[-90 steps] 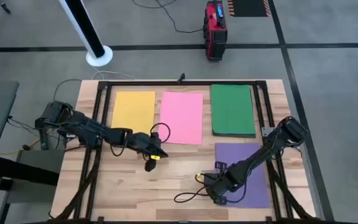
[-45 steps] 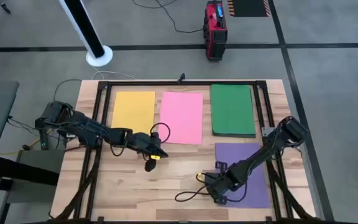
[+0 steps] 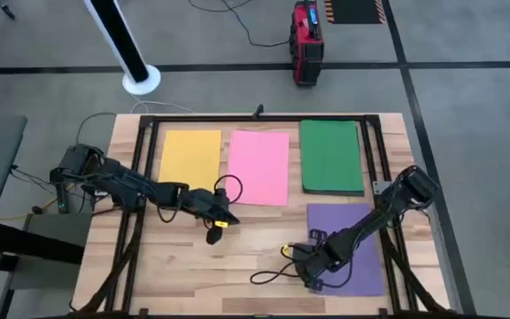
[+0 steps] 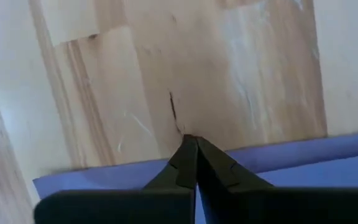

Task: Organize paper
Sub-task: Stack the top violet colored paper on top of the bottom violet colored paper

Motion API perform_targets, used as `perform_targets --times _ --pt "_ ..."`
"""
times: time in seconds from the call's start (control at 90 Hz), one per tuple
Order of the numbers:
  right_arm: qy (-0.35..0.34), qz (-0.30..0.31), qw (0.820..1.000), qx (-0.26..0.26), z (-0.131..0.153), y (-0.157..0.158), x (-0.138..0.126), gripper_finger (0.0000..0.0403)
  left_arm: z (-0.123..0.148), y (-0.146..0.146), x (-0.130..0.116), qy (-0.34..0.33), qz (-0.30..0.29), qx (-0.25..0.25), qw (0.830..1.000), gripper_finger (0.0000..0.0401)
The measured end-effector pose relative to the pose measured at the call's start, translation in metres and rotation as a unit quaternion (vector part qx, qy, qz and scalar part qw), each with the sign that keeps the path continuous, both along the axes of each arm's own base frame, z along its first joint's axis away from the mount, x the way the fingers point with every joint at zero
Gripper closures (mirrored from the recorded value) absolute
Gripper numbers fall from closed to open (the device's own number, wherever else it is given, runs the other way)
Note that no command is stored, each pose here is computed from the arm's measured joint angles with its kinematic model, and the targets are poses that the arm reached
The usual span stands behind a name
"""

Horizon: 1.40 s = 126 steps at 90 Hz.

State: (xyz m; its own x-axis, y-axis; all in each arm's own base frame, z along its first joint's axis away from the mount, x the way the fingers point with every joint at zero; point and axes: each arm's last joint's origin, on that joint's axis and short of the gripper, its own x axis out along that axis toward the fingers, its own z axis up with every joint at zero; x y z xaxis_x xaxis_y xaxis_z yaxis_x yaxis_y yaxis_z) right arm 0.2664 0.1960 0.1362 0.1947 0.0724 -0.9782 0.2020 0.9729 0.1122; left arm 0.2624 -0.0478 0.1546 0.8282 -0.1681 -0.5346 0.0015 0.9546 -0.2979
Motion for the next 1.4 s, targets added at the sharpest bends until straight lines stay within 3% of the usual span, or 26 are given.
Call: perform_targets --times 1.4 --pt "0.041 -0.047 0.998 0.000 -0.0016 -0.0009 -0.0077 0.0403 -0.0003 -0.0003 -0.0003 0.002 0.001 0.001 1.000 0.0401"
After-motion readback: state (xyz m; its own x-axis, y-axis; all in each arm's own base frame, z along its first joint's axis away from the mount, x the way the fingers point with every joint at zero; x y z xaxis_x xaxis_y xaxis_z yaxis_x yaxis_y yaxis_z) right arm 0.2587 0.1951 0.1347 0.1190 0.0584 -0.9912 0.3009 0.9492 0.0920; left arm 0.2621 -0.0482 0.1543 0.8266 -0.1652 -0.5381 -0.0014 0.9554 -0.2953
